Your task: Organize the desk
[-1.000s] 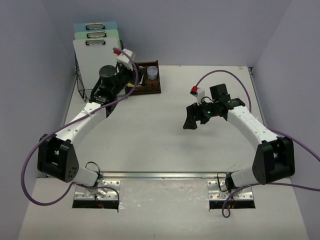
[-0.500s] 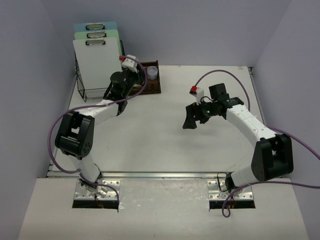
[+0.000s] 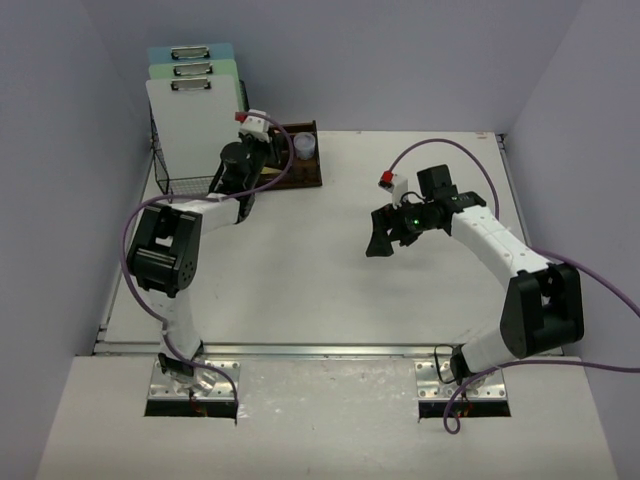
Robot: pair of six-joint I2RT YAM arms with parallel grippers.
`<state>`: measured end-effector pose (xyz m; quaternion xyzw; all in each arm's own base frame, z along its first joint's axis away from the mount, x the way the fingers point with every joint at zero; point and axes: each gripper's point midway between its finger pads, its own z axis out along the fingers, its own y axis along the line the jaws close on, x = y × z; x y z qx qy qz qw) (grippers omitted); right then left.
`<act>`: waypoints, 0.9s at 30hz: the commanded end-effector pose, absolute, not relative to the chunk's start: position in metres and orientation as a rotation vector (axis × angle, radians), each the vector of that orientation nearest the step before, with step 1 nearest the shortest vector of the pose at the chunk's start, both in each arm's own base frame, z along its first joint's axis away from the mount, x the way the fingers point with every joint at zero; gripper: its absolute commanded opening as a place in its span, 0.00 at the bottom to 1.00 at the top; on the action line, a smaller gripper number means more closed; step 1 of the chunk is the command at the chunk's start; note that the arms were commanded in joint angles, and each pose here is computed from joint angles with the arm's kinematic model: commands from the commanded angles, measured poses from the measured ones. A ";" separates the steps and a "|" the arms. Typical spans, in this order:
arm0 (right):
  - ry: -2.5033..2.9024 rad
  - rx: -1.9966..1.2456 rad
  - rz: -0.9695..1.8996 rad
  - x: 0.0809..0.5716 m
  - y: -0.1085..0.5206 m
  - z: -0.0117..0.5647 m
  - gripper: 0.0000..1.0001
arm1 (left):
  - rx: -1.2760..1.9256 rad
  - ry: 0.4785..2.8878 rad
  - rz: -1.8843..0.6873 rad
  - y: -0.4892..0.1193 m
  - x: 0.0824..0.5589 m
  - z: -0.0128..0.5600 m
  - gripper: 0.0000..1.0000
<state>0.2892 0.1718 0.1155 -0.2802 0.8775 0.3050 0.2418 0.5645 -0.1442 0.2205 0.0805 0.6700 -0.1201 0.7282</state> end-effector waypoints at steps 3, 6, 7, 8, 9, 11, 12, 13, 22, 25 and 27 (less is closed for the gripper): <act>2.352 -0.782 0.798 0.304 0.171 0.128 0.99 | 0.129 1.404 -0.320 -0.145 0.580 0.238 0.00; 2.353 -0.784 0.786 0.305 0.170 0.128 0.99 | 0.113 1.424 -0.349 -0.149 0.585 0.226 0.00; 2.354 -0.786 0.783 0.305 0.170 0.127 0.99 | 0.107 1.431 -0.354 -0.149 0.586 0.223 0.00; 2.356 -0.786 0.783 0.304 0.169 0.127 0.99 | 0.102 1.435 -0.359 -0.149 0.587 0.220 0.00; 2.358 -0.787 0.782 0.304 0.169 0.127 0.99 | 0.092 1.439 -0.363 -0.149 0.589 0.217 0.00; 2.357 -0.789 0.781 0.304 0.168 0.127 0.99 | 0.078 1.449 -0.366 -0.149 0.592 0.211 0.00; 2.360 -0.789 0.781 0.303 0.168 0.126 0.99 | 0.063 1.457 -0.362 -0.147 0.593 0.206 0.00; 2.361 -0.790 0.780 0.303 0.168 0.126 0.99 | 0.053 1.461 -0.360 -0.146 0.594 0.203 0.00; 2.360 -0.789 0.777 0.304 0.167 0.128 0.99 | -0.005 1.493 -0.393 -0.147 0.598 0.189 0.15; 2.358 -0.787 0.780 0.304 0.167 0.129 0.99 | -0.024 1.505 -0.398 -0.146 0.599 0.190 0.23; 2.356 -0.786 0.784 0.303 0.167 0.131 0.99 | -0.035 1.509 -0.395 -0.144 0.600 0.197 0.41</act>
